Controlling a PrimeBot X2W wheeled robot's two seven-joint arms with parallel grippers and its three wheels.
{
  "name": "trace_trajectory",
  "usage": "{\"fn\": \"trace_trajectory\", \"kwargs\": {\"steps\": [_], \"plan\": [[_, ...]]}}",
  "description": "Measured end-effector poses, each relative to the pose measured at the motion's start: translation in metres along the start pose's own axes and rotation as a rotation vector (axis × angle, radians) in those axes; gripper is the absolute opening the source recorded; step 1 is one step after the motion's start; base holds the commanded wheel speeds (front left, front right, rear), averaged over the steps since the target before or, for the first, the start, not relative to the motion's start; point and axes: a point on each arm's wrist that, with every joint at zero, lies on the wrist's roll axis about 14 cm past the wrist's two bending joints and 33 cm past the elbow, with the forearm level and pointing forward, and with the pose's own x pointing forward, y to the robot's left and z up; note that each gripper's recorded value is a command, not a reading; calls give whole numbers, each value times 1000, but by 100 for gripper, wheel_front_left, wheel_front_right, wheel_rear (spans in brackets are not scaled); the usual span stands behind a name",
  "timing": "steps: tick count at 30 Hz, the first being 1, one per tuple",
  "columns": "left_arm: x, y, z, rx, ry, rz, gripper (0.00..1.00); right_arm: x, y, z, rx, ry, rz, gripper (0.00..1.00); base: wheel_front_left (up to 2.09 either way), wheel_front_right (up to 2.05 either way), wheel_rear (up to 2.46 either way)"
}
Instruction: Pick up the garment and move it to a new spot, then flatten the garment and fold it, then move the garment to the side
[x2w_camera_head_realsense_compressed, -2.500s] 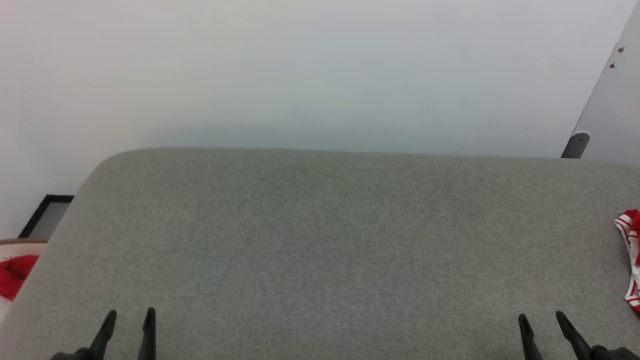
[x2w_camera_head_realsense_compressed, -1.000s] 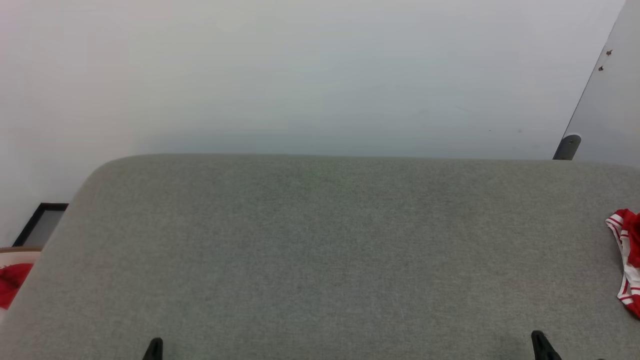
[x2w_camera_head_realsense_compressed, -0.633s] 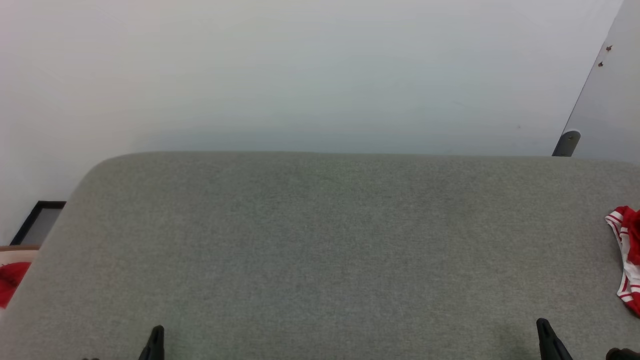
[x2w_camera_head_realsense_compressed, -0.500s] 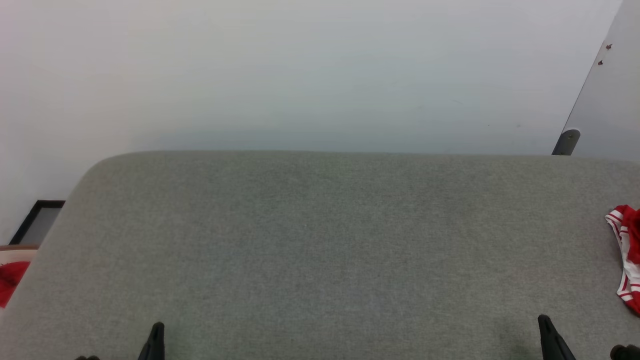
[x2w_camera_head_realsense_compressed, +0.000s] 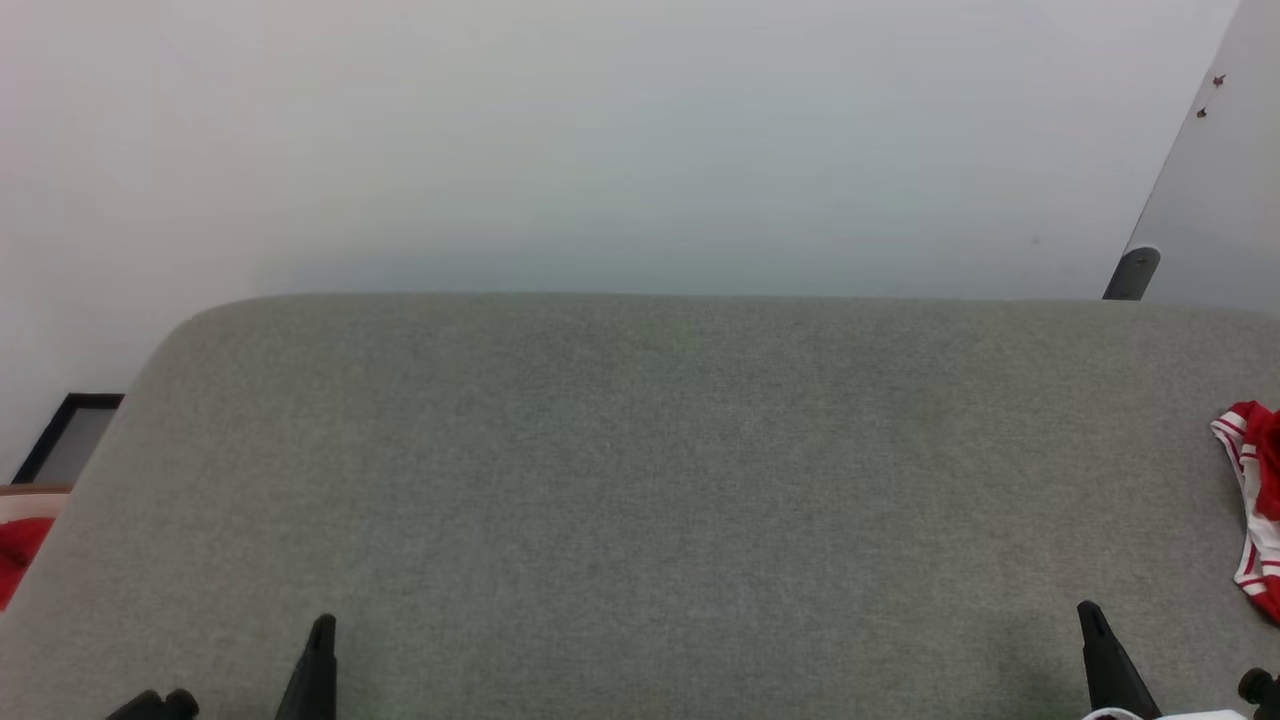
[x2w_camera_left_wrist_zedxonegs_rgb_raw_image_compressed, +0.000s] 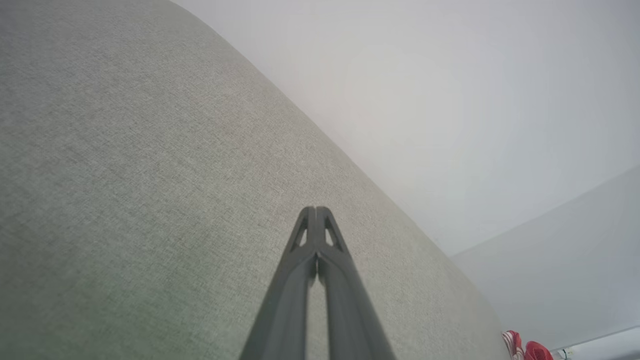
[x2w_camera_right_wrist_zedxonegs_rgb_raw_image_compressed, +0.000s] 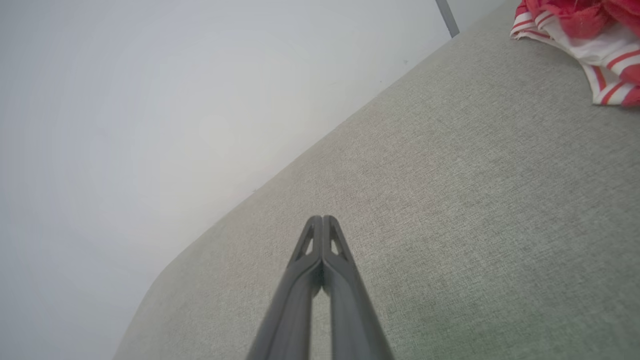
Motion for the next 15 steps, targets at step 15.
{"fn": "trace_trajectory", "kwargs": {"steps": [15], "plan": [[11, -11, -1, -182, 8, -10, 0, 10, 2, 7, 194, -10, -4, 0, 0, 0, 0]]}}
